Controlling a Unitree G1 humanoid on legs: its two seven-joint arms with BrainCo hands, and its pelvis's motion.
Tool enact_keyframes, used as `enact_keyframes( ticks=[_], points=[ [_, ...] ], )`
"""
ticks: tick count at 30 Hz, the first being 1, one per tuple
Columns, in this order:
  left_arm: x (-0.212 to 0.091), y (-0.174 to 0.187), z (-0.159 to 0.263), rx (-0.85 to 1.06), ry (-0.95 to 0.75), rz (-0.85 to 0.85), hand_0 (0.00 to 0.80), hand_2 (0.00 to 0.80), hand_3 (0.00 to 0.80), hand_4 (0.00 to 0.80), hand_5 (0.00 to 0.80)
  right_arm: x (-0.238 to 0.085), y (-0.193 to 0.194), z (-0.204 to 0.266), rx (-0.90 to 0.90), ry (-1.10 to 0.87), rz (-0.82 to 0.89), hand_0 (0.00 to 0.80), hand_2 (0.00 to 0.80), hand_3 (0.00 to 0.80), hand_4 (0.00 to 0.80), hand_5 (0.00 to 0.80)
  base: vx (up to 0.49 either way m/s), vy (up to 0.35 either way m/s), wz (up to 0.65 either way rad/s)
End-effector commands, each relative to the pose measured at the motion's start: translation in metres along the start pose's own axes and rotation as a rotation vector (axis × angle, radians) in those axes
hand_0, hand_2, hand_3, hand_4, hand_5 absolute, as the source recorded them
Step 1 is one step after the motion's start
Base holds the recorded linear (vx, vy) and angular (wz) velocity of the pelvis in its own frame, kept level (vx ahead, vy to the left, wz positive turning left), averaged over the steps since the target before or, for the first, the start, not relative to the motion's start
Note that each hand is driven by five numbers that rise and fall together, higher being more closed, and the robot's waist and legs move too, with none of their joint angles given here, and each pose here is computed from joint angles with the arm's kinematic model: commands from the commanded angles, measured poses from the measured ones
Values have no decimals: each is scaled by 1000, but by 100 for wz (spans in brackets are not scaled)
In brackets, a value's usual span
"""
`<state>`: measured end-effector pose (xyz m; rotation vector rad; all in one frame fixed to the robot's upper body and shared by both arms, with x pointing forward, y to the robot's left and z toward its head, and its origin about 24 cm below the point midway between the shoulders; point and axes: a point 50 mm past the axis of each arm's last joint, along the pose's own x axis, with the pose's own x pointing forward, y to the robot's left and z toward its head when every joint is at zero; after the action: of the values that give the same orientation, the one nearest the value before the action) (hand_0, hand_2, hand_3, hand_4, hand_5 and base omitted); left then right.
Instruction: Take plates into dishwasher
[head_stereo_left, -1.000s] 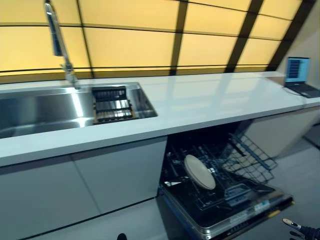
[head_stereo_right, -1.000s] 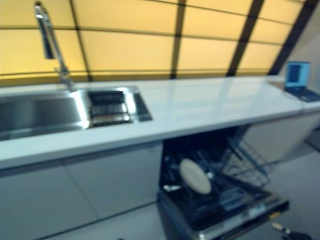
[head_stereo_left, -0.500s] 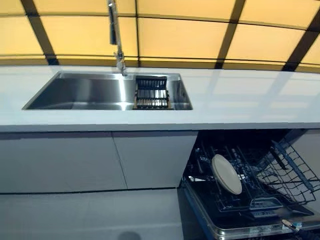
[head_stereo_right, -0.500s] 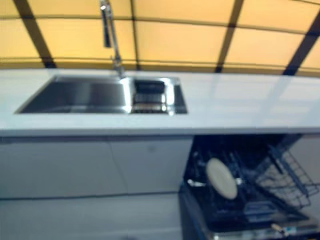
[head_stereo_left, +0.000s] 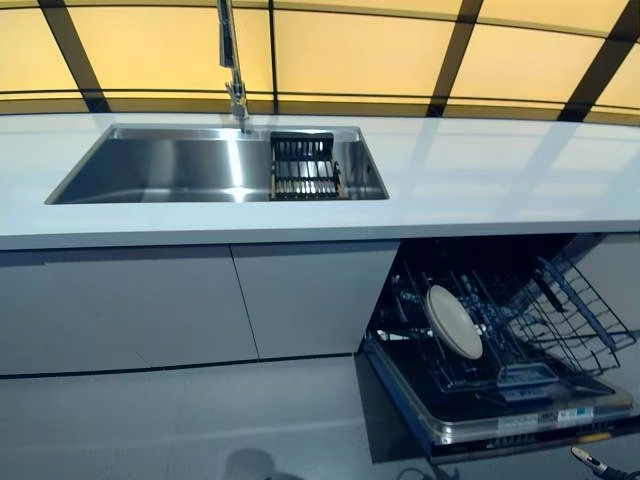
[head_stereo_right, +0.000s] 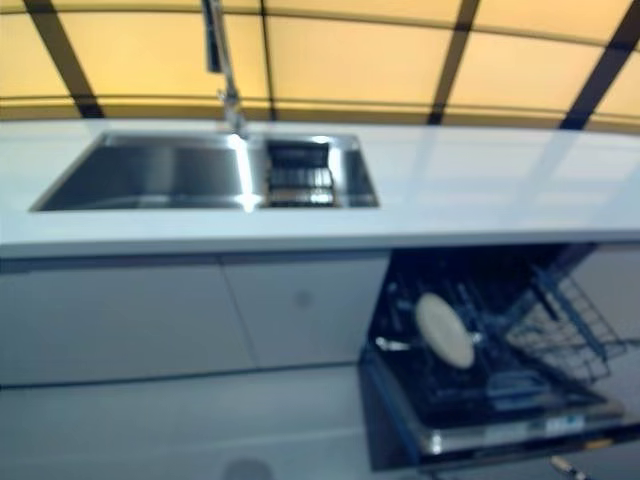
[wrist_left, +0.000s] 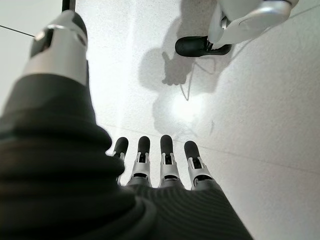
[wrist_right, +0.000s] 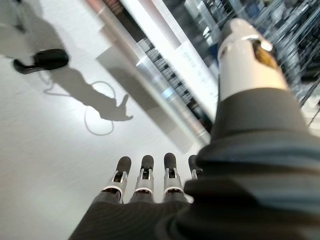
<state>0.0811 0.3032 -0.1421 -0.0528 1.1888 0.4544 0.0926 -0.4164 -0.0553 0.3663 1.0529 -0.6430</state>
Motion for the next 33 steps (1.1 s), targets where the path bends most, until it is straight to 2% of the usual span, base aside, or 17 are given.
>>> enact_keyframes(
  ticks=[1,5,12,17,27,33],
  points=[
    [0,8,-3,-11,54,33,0,0,0,0,0,-1,-14,-15,2,23,-42,0,0,0,0,0,-8,-455,19],
    [0,9,9,-101,23,56,0,0,0,0,0,7,3,-20,12,33,-17,0,0,0,0,0,-91,-259,-7],
    [2,-5,29,-73,-59,6,0,0,0,0,0,17,26,-36,86,13,67,0,0,0,0,0,-99,-165,10],
    [3,-12,29,-37,-67,-17,0,0,0,0,0,24,51,-33,149,-88,126,0,0,0,0,0,-80,-34,1],
    [3,-28,36,-14,-92,-71,0,0,0,0,0,33,87,-40,364,-144,230,0,0,0,0,0,-103,-4,0],
    [3,-40,39,-12,-106,-102,0,0,0,0,0,35,96,-43,397,-135,250,0,0,0,0,0,-85,21,-6]
  ],
)
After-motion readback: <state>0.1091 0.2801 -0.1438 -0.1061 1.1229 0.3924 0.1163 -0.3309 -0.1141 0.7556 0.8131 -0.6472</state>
